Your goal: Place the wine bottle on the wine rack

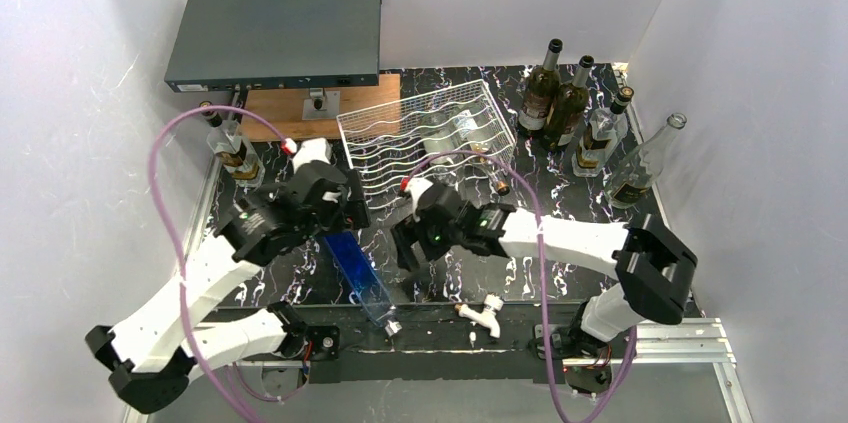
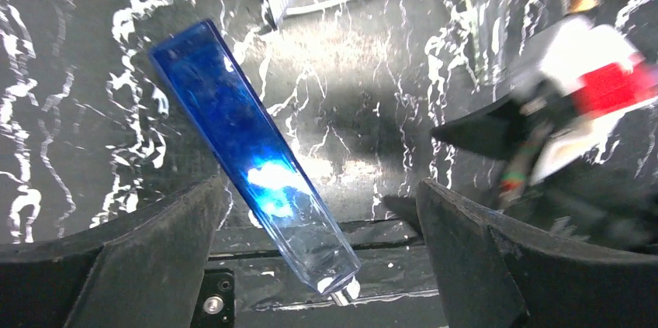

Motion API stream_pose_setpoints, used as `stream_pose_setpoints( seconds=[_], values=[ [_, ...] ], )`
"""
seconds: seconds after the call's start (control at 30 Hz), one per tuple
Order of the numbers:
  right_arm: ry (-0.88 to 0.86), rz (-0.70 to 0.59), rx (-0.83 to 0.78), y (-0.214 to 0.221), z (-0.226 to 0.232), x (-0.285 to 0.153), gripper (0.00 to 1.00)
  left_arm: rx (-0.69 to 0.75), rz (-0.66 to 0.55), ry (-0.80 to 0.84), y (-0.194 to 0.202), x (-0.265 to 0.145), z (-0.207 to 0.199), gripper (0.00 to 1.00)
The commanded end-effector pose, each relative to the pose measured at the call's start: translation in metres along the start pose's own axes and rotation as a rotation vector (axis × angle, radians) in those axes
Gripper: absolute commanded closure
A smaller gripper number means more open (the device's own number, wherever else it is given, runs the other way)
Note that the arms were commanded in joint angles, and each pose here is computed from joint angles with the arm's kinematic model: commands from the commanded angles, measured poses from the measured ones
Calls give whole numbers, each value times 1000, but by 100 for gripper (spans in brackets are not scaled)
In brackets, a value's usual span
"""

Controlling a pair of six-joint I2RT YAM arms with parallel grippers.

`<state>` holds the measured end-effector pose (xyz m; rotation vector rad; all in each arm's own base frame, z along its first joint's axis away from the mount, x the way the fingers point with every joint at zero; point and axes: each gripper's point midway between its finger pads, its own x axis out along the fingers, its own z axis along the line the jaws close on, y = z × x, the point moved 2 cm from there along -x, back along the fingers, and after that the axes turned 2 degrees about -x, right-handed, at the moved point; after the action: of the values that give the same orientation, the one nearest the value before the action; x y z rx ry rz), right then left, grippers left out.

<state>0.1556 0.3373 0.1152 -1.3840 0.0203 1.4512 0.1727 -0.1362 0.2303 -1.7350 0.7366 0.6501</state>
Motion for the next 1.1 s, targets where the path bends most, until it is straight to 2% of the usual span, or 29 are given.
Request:
stream_pose_setpoints(
  seconds=[0.0, 0.13, 0.33, 0.83, 0.97, 1.07],
  values=[
    [5, -131, -91, -27, 42, 15, 2, 70, -111, -97, -29, -44, 35, 3],
    [64, -115, -133, -29, 62, 34, 2, 45, -220, -130, -47, -73, 55, 2],
    [145, -86, -174, -23, 89, 64, 1, -4, -312, -114, -53, -96, 73, 2],
    [319, -15, -217, -20, 96, 121, 1, -24, -328, -90, -48, -107, 83, 2],
    [383, 7, -226, -15, 87, 129, 11, -22, -326, -98, -47, -107, 85, 2],
    [387, 7, -237, -13, 84, 130, 30, -17, -321, -103, -46, -105, 86, 2]
  ],
)
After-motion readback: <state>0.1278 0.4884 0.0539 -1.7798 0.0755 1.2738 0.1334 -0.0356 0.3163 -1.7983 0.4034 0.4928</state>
